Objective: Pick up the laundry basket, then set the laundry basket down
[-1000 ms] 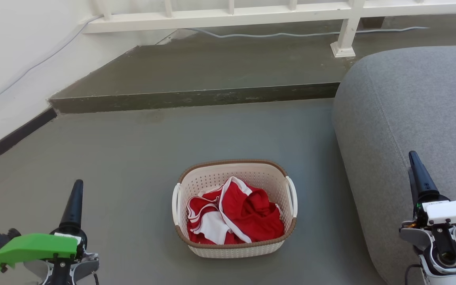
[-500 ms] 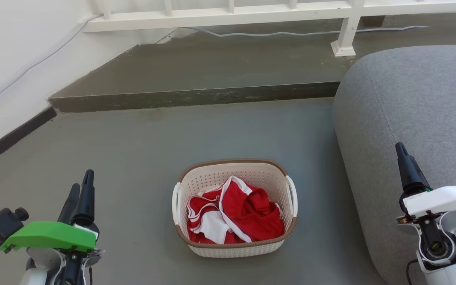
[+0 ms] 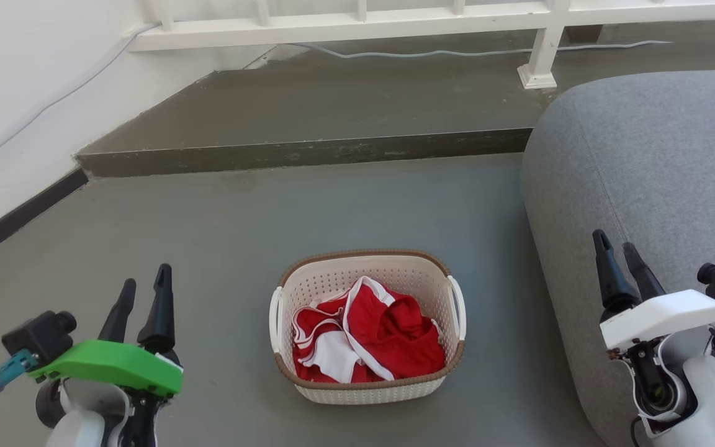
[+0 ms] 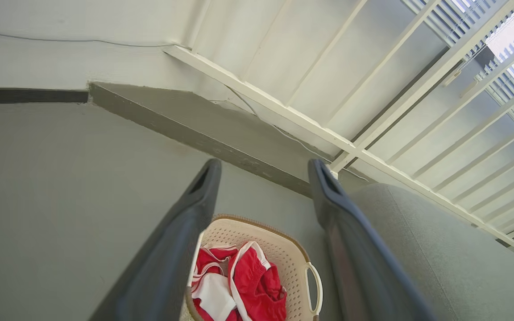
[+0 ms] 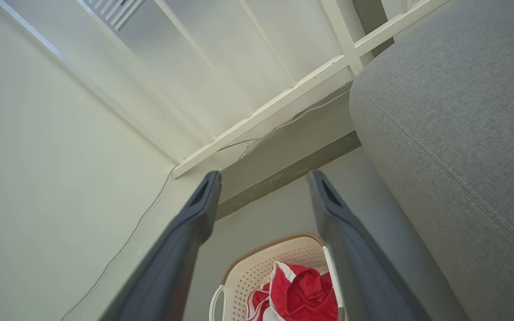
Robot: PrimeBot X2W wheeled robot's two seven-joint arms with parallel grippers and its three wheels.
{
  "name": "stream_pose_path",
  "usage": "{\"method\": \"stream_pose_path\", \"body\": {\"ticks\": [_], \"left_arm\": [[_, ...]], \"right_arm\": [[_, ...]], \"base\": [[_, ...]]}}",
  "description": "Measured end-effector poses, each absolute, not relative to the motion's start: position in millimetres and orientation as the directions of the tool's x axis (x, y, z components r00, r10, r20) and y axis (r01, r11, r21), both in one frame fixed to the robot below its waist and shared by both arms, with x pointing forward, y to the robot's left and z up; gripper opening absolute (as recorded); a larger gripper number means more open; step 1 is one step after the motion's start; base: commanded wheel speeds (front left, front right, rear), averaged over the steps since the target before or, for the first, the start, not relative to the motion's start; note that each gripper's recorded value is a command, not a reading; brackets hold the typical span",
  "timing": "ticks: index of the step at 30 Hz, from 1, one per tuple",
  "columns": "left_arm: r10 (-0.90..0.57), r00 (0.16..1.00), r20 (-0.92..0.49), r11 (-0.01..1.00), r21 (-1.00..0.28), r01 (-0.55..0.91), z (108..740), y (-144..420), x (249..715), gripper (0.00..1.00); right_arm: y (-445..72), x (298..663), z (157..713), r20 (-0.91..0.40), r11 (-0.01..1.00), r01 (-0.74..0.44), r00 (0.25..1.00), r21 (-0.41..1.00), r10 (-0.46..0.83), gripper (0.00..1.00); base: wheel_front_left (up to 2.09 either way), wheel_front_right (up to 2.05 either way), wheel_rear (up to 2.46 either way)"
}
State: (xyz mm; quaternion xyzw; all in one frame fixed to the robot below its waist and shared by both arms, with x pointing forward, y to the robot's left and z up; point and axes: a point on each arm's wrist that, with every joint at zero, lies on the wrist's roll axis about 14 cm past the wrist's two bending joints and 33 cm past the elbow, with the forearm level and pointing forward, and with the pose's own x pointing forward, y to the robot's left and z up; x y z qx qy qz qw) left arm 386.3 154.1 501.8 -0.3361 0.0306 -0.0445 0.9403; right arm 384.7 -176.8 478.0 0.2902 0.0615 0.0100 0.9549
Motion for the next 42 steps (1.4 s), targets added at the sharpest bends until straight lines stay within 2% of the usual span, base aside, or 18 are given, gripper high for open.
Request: {"method": "stream_pose_path", "body": {"ticks": [23, 42], "left_arm": [[-0.175, 0.985, -0.002, 0.928, -0.333, 0.165, 499.5, 125.7, 382.4, 1.0], [-0.204, 0.978, 0.035, 0.97, -0.129, 0.207, 500.6, 117.1, 382.4, 1.0]], "right_arm": [[-162.2, 381.2, 476.6, -0.078, 0.963, -0.067, 0.993, 0.261, 0.09, 1.0], [-155.0, 381.5, 480.4, -0.029, 0.991, -0.118, 0.992, 0.058, 0.12, 1.0]], "base": [[0.0, 0.0, 0.0], [0.0, 0.0, 0.0]]}}
